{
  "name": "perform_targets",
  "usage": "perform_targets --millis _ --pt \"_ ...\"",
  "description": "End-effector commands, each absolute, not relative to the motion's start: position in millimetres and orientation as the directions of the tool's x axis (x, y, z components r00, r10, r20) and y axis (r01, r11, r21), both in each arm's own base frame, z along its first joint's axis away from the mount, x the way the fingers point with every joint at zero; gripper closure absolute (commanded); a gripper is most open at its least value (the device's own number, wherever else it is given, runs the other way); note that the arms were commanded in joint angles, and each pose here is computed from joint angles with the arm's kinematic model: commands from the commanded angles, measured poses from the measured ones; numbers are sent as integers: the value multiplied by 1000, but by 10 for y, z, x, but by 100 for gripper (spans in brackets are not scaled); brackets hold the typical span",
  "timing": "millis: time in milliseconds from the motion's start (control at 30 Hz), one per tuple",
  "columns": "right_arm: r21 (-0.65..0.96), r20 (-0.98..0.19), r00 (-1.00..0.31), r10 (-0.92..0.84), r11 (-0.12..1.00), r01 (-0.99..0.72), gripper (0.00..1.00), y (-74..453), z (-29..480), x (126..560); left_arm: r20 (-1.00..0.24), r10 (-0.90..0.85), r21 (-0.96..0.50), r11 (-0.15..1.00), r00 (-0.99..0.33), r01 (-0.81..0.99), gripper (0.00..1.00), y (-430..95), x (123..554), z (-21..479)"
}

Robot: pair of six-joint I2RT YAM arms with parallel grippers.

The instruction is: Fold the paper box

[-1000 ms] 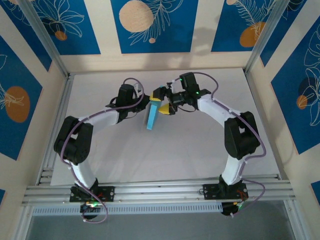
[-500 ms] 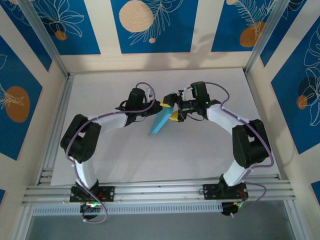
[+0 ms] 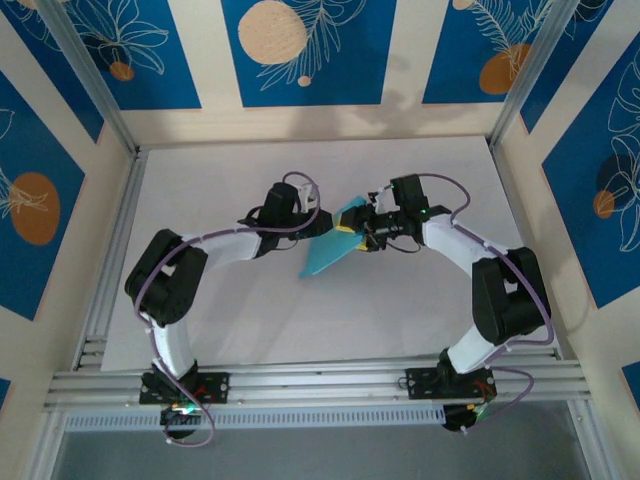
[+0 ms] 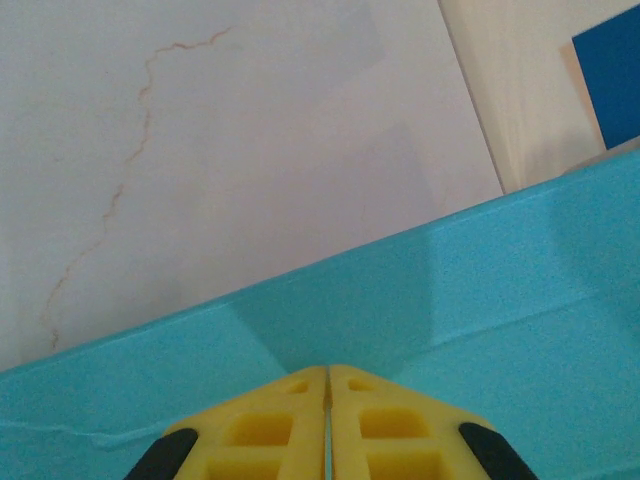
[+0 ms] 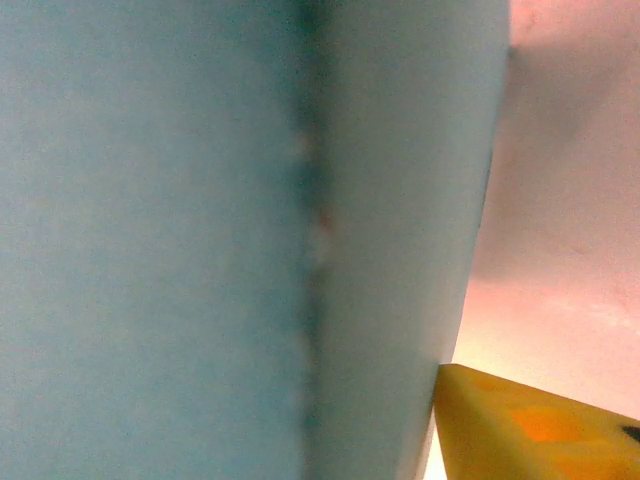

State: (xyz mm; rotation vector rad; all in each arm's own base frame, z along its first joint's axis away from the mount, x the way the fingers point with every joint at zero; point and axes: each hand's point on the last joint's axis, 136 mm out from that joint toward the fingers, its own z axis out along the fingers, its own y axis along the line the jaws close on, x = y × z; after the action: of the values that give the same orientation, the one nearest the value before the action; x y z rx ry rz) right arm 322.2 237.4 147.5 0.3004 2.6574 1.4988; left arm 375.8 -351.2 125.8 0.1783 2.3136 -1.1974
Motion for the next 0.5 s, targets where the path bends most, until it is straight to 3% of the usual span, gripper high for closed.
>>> perform_targets --millis 0,67,200,300,467 --pt "845 18 -988 152 526 96 42 2351 1491 3020 -455 -13 -698 625 -890 348 91 -3523 3458 930" --pt "835 12 -989 145 543 89 41 2304 1456 2963 -464 14 -675 642 -886 364 91 -3504 3417 876" --pt "802 -19 -993 120 594 56 27 2192 1387 2863 -474 79 -621 676 -877 397 91 -3507 3327 732" --pt "819 -7 -997 76 573 38 22 2218 1355 2785 -468 105 -615 675 -878 408 91 -3590 3260 642" --pt "807 -12 -996 85 589 41 33 2165 1268 2744 -471 105 -612 676 -876 410 92 -3641 3227 603"
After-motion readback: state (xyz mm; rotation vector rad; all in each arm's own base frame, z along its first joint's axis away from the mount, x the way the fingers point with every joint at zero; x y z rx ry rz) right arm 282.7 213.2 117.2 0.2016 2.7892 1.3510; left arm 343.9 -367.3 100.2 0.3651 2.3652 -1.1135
